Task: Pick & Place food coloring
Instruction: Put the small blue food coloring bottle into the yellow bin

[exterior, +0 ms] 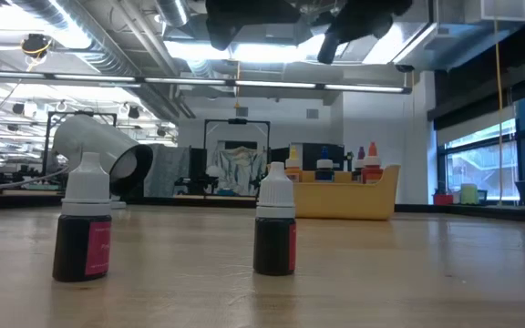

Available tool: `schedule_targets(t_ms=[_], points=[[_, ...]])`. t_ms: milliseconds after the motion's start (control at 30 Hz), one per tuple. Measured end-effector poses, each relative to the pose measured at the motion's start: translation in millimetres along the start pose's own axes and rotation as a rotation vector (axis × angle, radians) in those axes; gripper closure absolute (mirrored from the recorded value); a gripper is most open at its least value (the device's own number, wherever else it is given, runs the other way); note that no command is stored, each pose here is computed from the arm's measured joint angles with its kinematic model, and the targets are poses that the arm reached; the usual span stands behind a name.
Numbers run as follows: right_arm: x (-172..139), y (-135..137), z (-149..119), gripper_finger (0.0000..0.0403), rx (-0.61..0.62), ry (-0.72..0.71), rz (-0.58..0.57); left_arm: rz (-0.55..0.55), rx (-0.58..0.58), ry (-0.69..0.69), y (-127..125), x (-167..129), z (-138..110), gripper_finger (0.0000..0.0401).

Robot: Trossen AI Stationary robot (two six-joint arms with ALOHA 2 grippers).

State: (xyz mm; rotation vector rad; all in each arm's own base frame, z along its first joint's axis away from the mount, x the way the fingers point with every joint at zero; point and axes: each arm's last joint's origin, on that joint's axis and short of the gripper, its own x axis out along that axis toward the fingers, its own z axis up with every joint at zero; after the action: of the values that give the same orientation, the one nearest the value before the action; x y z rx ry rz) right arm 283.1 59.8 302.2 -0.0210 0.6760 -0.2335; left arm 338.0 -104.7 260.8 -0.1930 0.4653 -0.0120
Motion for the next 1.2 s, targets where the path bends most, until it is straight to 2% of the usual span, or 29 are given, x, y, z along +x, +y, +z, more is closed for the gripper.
schedule_targets(t_ms=[167,400,567,833,1200], points=[[12.9,-37.5,5.5,0.0334,0.062,0.018,-0.095,0.069,-0.001,-0.023,2.8,0.1,0.9,0.0271],[60.9,-68.5,-4.1,0.0325,0.104,0.151,-0.109,0.121,0.0,-0.039,4.3,0.0,1.3,0.0267],[93.4,-78.6,-15.4,0.0329,0.09,0.228,-0.134,0.123,0.0,-0.039,4.4,0.0,1.2,0.0271],[140.6,-87.7,-33.8,0.0322,0.114,0.291,-0.111,0.128,0.005,-0.022,4.9,-0.1,-0.3,0.0267],[162.1,-94.0,-44.0,0.0319,0.144,0.307,-0.135,0.128,0.022,-0.019,4.9,-0.1,-0.5,0.027]])
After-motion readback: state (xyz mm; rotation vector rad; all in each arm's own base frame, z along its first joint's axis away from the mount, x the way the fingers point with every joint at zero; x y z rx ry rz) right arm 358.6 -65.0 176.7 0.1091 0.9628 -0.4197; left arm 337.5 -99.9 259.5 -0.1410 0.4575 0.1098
